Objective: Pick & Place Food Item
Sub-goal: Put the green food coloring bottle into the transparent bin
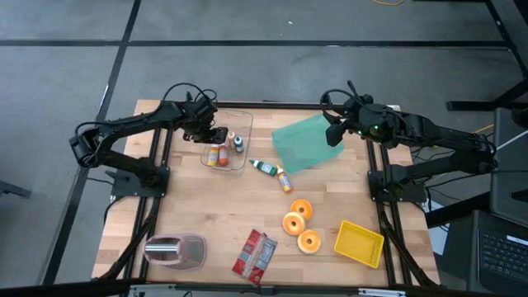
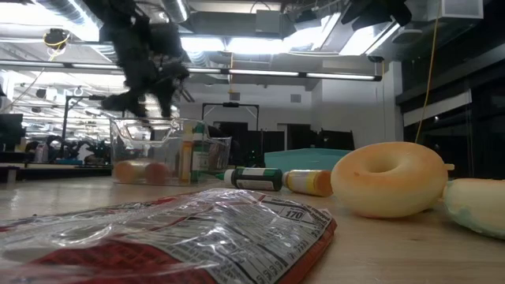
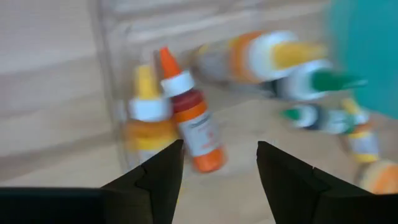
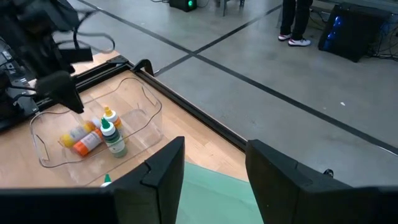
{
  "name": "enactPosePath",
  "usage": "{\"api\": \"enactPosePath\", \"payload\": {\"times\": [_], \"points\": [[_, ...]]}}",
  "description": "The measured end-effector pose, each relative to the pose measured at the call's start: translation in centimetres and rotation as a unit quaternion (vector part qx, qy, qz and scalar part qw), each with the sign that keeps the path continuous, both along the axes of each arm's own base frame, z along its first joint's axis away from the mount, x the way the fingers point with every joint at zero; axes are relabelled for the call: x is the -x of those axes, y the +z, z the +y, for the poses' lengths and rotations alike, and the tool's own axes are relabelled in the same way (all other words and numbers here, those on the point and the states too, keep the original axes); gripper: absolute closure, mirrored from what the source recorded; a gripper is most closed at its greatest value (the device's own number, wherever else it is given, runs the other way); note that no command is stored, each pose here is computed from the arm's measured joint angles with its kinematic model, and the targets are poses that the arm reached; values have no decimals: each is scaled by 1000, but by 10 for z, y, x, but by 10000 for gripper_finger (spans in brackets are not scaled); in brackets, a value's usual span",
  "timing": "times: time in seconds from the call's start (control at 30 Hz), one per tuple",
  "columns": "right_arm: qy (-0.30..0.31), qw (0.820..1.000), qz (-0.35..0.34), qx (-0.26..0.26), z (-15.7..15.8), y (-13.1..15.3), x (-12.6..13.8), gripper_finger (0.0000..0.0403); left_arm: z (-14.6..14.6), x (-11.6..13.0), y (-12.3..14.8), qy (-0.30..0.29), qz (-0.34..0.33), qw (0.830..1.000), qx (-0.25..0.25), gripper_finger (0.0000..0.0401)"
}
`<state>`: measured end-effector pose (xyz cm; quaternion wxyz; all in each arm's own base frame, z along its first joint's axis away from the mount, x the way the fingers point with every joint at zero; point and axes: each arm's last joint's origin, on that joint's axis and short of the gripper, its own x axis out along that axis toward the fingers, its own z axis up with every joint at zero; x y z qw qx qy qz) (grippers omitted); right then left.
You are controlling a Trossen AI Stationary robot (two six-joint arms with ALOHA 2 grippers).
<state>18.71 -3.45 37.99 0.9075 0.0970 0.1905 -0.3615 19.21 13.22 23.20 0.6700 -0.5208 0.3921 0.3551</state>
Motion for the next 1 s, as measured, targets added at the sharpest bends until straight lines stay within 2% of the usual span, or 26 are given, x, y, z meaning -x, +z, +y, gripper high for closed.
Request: {"api": "enactPosePath", "payload": {"times": [0.1, 0.17, 0.3, 0.4, 0.53, 0.63, 0.73, 0.87, 1.0], "points": [[0, 1000, 0, 0, 0, 0, 0, 234, -2, -11, 20, -19, -60, 997, -46, 205], [0, 1000, 0, 0, 0, 0, 0, 234, -5, -19, 36, -34, -107, 989, -95, 207], [0, 1000, 0, 0, 0, 0, 0, 234, -15, -31, 74, -88, -186, 950, -234, 212], [0, 1000, 0, 0, 0, 0, 0, 234, -26, -38, 96, -133, -212, 922, -297, 212], [0, 1000, -1, 0, 0, 0, 0, 234, -42, -50, 115, -197, -222, 897, -328, 212], [0, 1000, -7, 1, 0, 1, -1, 234, -59, -68, 119, -269, -207, 878, -337, 213], [-1, 1000, -16, -1, 0, 2, -1, 234, -74, -92, 121, -338, -188, 850, -356, 213], [5, 1000, -25, -4, 0, 4, -2, 234, -85, -126, 113, -417, -138, 818, -371, 213], [10, 1000, -26, -7, 0, 4, -2, 234, -87, -158, 97, -496, -86, 776, -380, 213]]}}
